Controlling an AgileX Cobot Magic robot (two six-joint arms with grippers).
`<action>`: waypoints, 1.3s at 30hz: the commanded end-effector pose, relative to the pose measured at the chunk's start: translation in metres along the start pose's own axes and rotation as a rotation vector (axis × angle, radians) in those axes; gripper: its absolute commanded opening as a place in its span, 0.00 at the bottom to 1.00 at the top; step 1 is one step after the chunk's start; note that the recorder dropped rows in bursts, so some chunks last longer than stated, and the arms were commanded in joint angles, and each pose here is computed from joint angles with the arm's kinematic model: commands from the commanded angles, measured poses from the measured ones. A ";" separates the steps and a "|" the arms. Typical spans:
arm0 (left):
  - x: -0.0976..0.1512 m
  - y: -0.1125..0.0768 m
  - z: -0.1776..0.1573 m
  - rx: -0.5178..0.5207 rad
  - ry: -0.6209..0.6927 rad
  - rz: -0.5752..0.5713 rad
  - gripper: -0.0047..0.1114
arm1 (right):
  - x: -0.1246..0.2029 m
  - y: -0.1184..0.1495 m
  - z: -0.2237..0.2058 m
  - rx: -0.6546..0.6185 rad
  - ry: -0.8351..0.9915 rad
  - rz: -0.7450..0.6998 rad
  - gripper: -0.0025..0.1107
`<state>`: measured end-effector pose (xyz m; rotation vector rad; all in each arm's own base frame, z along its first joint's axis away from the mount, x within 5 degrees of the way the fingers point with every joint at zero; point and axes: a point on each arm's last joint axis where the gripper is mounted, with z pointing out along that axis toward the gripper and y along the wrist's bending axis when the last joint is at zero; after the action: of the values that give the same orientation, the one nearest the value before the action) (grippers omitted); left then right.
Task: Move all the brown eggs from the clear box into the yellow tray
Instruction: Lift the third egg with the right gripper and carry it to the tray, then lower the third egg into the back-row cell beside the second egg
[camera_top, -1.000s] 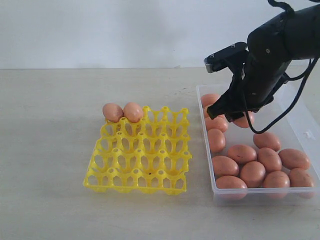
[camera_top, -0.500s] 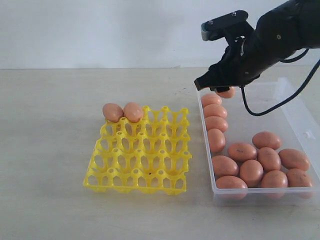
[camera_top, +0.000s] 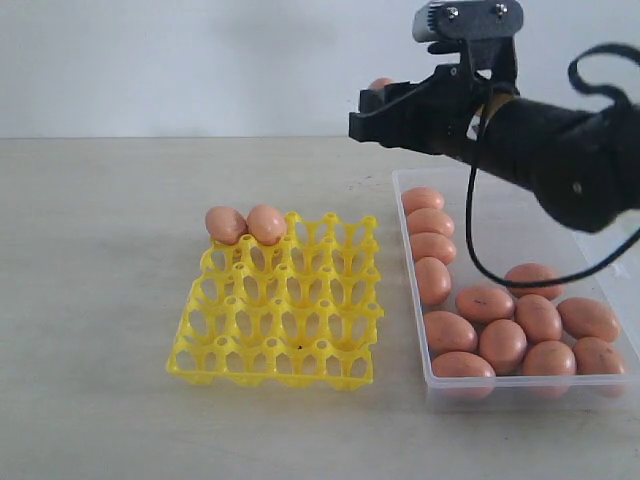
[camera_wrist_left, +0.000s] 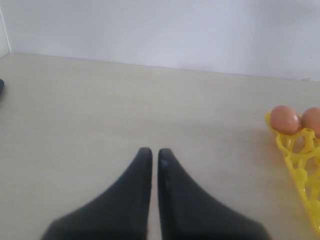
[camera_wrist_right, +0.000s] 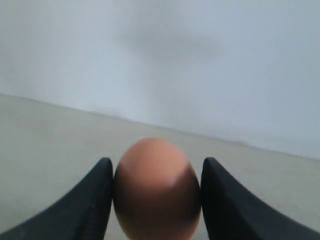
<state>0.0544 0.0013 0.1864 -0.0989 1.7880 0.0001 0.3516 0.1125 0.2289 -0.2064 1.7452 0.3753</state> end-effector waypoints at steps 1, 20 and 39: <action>0.001 0.000 0.000 -0.003 -0.004 0.003 0.08 | 0.018 0.012 -0.011 -0.199 -0.243 0.171 0.02; 0.001 0.000 0.000 -0.003 -0.004 0.003 0.08 | 0.095 0.017 0.051 -0.388 -0.086 0.068 0.02; 0.000 0.000 0.000 -0.003 -0.007 0.003 0.08 | 0.120 0.008 0.074 -0.314 0.059 -0.003 0.02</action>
<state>0.0544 0.0013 0.1864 -0.0989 1.7880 0.0001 0.3897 0.1534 0.1002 -0.4324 1.7209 0.6655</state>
